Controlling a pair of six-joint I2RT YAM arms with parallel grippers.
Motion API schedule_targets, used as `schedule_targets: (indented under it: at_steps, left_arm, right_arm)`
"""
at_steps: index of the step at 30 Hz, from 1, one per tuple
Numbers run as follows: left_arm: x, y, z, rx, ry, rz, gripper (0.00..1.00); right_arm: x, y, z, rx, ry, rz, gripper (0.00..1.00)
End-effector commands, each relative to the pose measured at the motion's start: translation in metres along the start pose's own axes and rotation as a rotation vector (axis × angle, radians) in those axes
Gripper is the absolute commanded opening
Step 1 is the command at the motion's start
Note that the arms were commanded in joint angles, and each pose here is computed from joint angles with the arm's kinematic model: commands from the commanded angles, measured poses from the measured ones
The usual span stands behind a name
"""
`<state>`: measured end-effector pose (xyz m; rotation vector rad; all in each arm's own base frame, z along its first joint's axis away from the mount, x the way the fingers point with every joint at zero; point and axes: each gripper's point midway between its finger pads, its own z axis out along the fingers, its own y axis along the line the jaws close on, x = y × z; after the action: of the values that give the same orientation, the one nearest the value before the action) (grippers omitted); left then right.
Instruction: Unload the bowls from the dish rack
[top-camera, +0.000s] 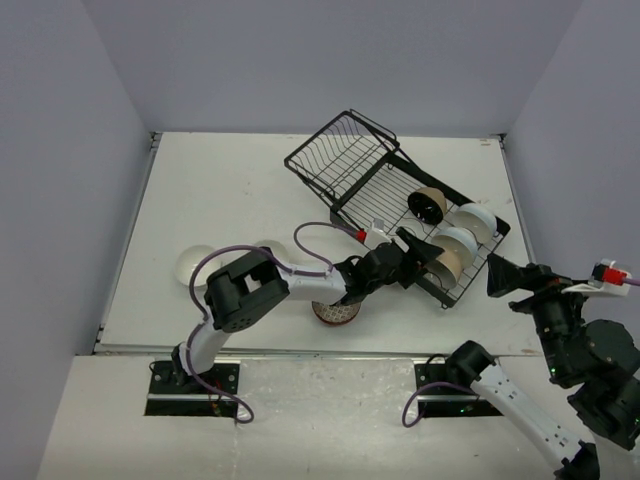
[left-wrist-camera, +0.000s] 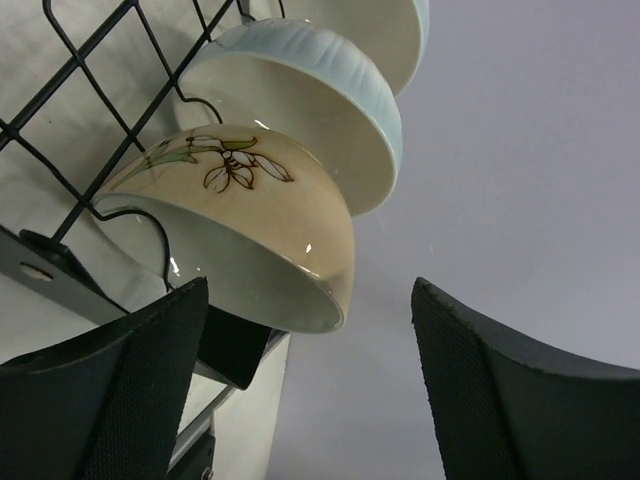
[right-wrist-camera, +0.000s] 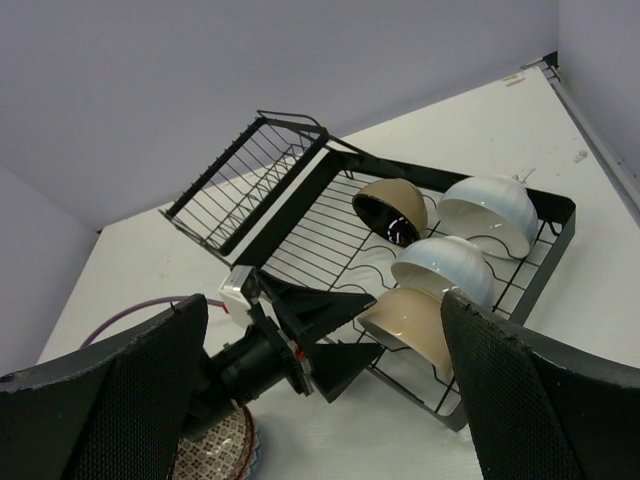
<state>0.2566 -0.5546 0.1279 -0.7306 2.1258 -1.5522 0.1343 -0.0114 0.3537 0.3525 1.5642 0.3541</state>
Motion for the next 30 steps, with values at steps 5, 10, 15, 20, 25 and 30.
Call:
schedule_targets:
  at_steps: [5,10,15,20,25,30]
  left_arm:
    - [-0.003,-0.036,0.014,0.115,-0.001,-0.059,0.77]
    - [-0.001,-0.032,0.024,0.117,0.017,-0.064,0.67]
    - [-0.002,-0.021,0.028,0.102,0.012,-0.083,0.55]
    - [-0.002,-0.018,0.028,0.094,0.009,-0.093,0.33]
    - [-0.002,-0.018,0.027,0.107,0.003,-0.091,0.17]
    - [-0.002,-0.022,0.025,0.12,0.006,-0.096,0.0]
  right_arm:
    - [0.005,0.0,0.001,-0.012,0.014,-0.041,0.99]
    - [0.004,0.001,0.0,-0.015,0.011,-0.04,0.99]
    - [0.005,0.002,0.001,-0.022,0.011,-0.039,0.99]
    - [0.006,0.002,0.001,-0.027,0.015,-0.04,0.99]
    - [0.008,0.003,0.0,-0.036,0.022,-0.048,0.99]
    - [0.009,0.004,0.001,-0.039,0.026,-0.053,0.99]
